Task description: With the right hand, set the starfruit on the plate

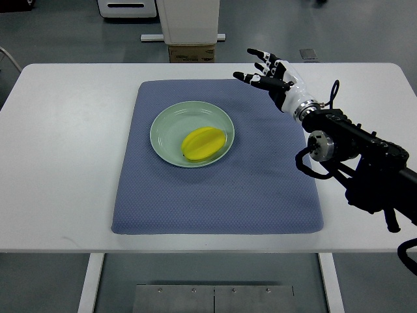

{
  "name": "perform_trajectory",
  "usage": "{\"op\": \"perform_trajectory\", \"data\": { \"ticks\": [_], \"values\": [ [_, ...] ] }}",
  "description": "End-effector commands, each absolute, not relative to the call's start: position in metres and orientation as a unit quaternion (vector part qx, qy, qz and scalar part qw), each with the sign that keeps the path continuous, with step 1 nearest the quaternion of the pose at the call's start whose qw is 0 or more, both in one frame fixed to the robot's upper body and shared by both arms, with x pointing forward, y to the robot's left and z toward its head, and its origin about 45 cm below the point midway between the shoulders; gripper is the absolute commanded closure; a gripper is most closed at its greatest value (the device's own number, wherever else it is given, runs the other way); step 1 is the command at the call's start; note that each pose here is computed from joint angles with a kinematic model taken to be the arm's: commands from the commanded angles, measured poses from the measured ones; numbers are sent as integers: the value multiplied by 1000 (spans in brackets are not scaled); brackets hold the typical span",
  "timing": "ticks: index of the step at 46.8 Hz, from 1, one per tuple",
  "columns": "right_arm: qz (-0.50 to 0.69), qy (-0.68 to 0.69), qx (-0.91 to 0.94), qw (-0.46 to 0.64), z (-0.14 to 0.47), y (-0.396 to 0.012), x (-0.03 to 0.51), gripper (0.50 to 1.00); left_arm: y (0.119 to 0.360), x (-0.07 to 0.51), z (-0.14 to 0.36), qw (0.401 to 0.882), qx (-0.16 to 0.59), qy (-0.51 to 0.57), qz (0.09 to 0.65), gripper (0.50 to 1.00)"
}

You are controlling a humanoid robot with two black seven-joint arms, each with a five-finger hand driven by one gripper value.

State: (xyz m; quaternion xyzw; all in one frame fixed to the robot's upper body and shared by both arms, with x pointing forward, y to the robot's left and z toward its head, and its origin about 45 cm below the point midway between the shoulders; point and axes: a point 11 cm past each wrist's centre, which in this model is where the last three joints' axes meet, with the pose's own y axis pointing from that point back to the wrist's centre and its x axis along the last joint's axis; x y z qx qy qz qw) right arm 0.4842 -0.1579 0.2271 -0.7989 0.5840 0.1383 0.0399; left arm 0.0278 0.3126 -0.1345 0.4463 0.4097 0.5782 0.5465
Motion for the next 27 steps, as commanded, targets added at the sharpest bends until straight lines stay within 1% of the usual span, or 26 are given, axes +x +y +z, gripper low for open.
{"op": "perform_trajectory", "data": {
  "ticks": [1, 13, 22, 27],
  "values": [
    [154, 599, -784, 50, 222, -173, 484, 500, 313, 27, -135, 546, 447, 410, 578, 500],
    [217, 656, -718, 92, 200, -236, 479, 500, 313, 27, -135, 546, 447, 410, 578, 500],
    [225, 677, -696, 80, 177, -263, 474, 500, 313, 27, -135, 546, 447, 410, 578, 500],
    [226, 677, -696, 80, 175, -267, 473, 500, 313, 28, -135, 547, 446, 409, 578, 500]
  ]
}}
